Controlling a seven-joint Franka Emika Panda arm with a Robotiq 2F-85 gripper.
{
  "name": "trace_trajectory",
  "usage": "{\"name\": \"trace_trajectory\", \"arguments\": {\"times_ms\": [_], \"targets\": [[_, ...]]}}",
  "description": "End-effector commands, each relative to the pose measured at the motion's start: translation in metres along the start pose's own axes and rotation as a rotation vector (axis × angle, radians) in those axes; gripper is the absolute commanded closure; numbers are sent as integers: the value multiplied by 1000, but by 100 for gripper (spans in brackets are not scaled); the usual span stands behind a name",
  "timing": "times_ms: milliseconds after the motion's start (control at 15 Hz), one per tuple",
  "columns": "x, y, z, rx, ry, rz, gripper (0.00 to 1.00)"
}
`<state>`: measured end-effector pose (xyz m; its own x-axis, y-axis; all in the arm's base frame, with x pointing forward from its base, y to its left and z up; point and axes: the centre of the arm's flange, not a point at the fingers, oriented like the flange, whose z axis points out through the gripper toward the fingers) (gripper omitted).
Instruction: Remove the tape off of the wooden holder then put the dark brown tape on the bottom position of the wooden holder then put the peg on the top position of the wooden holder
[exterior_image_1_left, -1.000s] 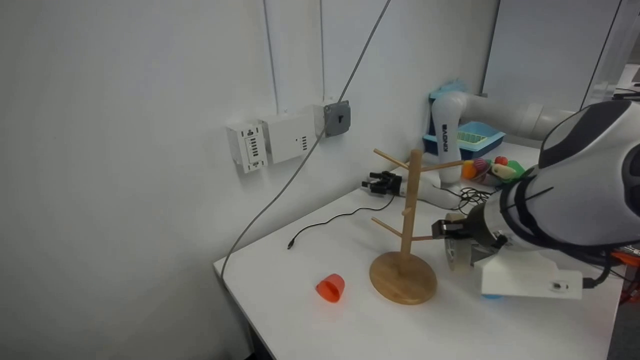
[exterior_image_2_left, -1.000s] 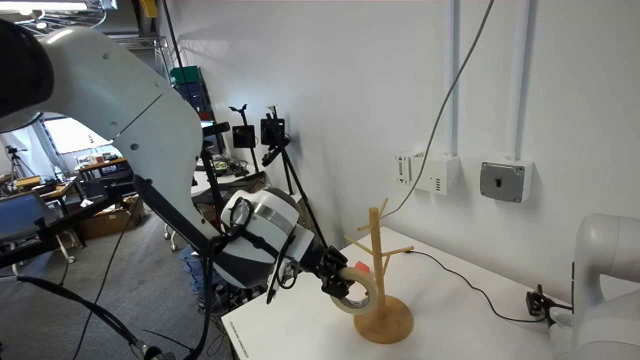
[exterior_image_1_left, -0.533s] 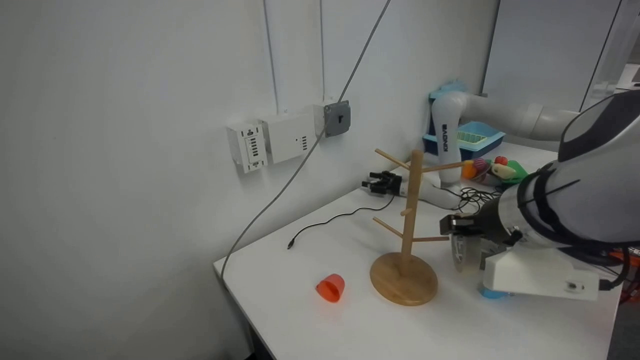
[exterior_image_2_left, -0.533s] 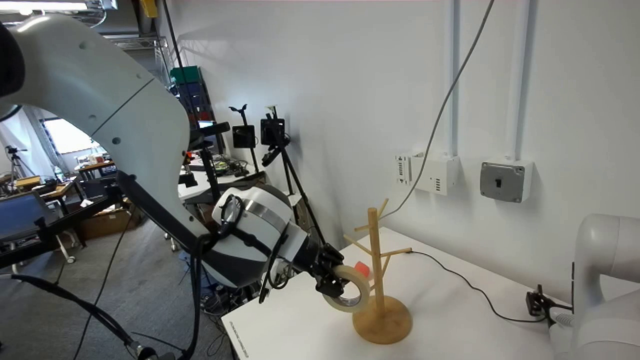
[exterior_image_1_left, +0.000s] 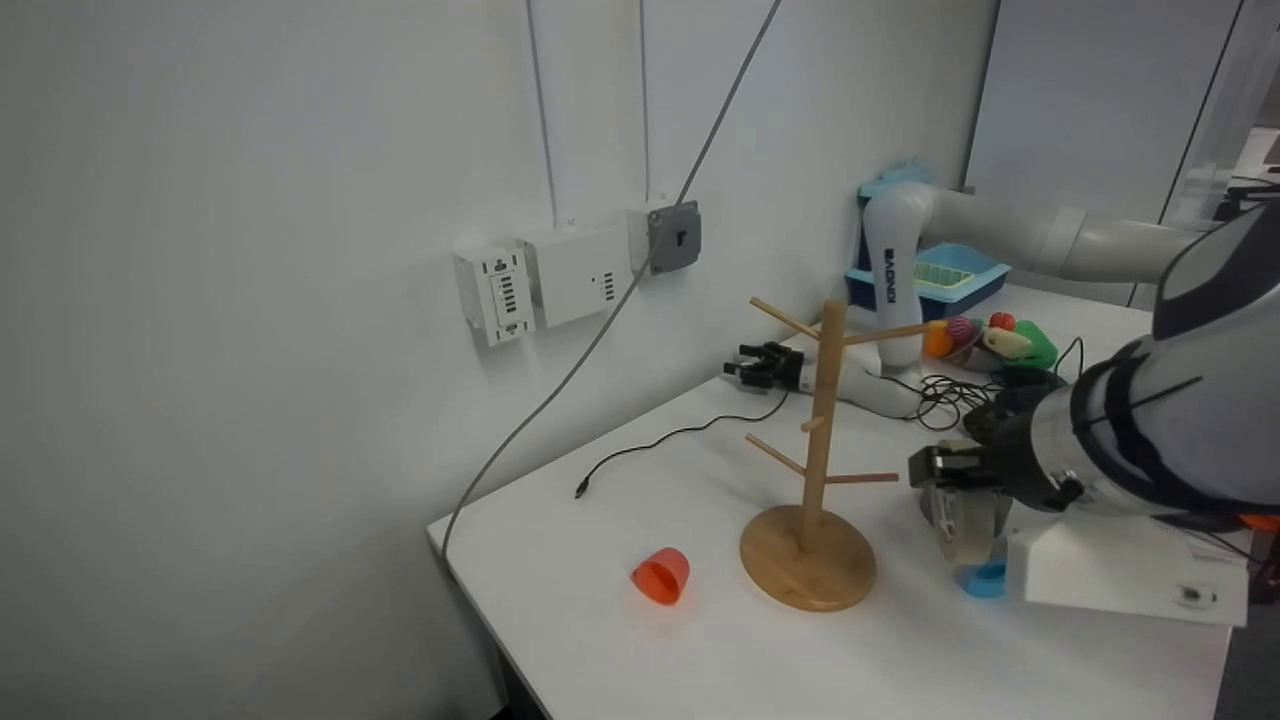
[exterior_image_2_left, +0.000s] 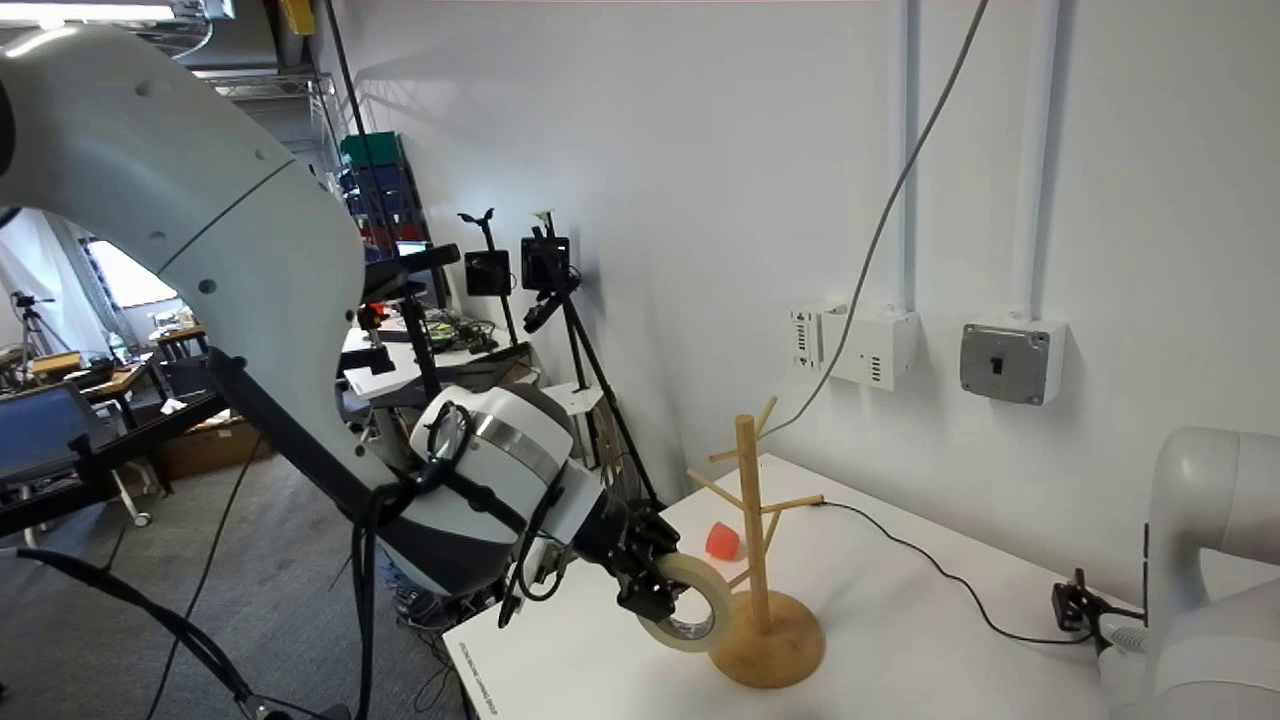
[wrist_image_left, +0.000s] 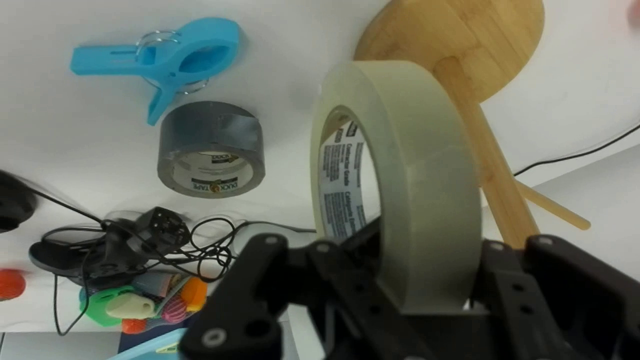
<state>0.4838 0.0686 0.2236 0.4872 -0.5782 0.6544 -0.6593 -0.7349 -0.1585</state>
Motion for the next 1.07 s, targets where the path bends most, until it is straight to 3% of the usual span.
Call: {"name": "trace_trajectory", "arguments": {"times_ms": [0, 400, 667, 1000], "targets": [[-15, 18, 3, -39, -54, -5, 98], [-48, 37, 22, -136, -127, -42, 98], [-67, 43, 42, -242, -200, -68, 98], [-70, 50, 70, -356, -297, -85, 98]]}}
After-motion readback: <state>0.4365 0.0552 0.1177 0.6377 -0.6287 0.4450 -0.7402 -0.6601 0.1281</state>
